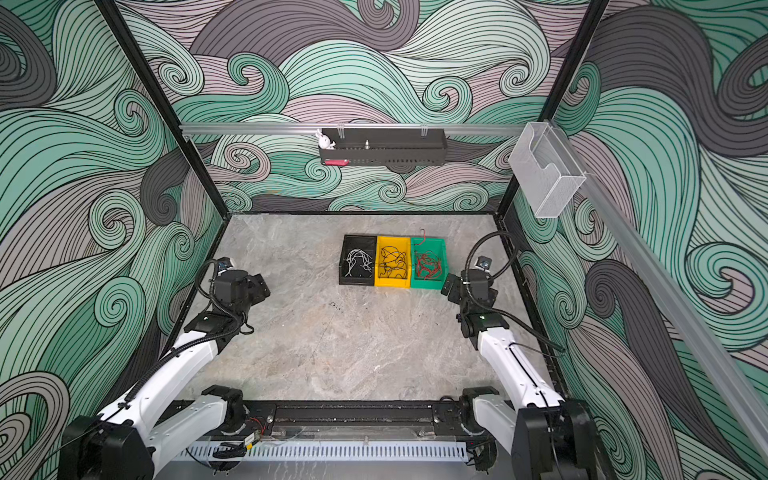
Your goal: Untangle the cables
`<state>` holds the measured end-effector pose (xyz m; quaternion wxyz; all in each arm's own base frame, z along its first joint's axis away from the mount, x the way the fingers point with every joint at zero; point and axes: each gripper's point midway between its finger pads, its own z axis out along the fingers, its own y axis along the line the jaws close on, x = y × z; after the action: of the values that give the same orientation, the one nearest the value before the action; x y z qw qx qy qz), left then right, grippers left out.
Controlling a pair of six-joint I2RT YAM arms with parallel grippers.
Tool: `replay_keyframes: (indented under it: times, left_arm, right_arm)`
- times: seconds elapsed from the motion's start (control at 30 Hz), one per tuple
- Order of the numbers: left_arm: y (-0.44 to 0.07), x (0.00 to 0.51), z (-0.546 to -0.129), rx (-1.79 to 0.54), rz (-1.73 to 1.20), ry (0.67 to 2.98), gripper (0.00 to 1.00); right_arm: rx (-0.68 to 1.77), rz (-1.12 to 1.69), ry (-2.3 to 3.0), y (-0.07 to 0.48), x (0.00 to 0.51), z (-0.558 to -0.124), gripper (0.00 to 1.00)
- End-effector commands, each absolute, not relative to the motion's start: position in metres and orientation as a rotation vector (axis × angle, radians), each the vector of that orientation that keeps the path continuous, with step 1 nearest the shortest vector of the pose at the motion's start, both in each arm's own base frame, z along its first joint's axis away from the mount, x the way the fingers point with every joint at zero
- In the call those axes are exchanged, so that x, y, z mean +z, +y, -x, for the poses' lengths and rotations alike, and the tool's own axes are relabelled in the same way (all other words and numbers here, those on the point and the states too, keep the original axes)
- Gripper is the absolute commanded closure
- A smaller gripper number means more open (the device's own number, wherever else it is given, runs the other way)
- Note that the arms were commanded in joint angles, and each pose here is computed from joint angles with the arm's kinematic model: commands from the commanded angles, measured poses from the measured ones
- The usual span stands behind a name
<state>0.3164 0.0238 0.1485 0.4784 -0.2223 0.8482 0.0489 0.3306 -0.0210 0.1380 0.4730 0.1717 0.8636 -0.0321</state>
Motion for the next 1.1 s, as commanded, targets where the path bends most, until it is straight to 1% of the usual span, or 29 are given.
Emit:
replay_keyframes:
  times: [0.0, 0.07, 0.2, 0.37, 0.47, 0.63, 0.8, 0.87, 0.9, 0.93, 1.03, 1.07]
  left_arm:
    - [0.041, 0.146, -0.326, 0.21, 0.52, 2.025, 0.17]
    - [0.049, 0.143, -0.332, 0.211, 0.541, 2.027, 0.17]
    - [0.047, 0.142, -0.357, 0.246, 0.395, 2.047, 0.17]
    - [0.055, 0.111, -0.362, 0.267, 0.392, 2.043, 0.18]
    - [0.054, 0.116, -0.37, 0.245, 0.357, 1.998, 0.18]
    - [0.04, 0.119, -0.379, 0.206, 0.195, 1.92, 0.19]
    - [0.038, 0.092, -0.385, 0.205, 0.164, 1.907, 0.2]
    - [0.043, 0.089, -0.395, 0.231, 0.194, 1.958, 0.19]
    - [0.044, 0.085, -0.396, 0.213, 0.209, 2.018, 0.18]
    - [0.044, 0.084, -0.396, 0.177, 0.214, 2.024, 0.18]
    - [0.045, 0.084, -0.397, 0.171, 0.217, 2.03, 0.15]
    - [0.045, 0.083, -0.397, 0.172, 0.216, 2.024, 0.11]
  right_arm:
    - [-0.094, -0.448, 2.06, -0.031, 0.141, -0.336, 0.0]
    - [-0.114, -0.432, 2.036, -0.036, 0.142, -0.338, 0.0]
    - [-0.166, -0.389, 1.989, -0.041, 0.138, -0.34, 0.0]
    - [-0.183, -0.365, 1.975, -0.042, 0.132, -0.341, 0.0]
    - [-0.181, -0.361, 1.964, -0.042, 0.131, -0.343, 0.0]
    - [-0.165, -0.325, 1.935, -0.039, 0.122, -0.35, 0.0]
    - [-0.132, -0.206, 1.851, -0.026, 0.125, -0.36, 0.0]
    - [-0.142, -0.176, 1.844, -0.025, 0.128, -0.365, 0.0]
    - [-0.147, -0.155, 1.851, -0.023, 0.126, -0.369, 0.0]
    - [-0.148, -0.138, 1.853, -0.022, 0.123, -0.372, 0.0]
    - [-0.162, -0.129, 1.87, -0.022, 0.099, -0.383, 0.0]
    - [-0.157, -0.107, 1.838, -0.018, 0.1, -0.391, 0.0]
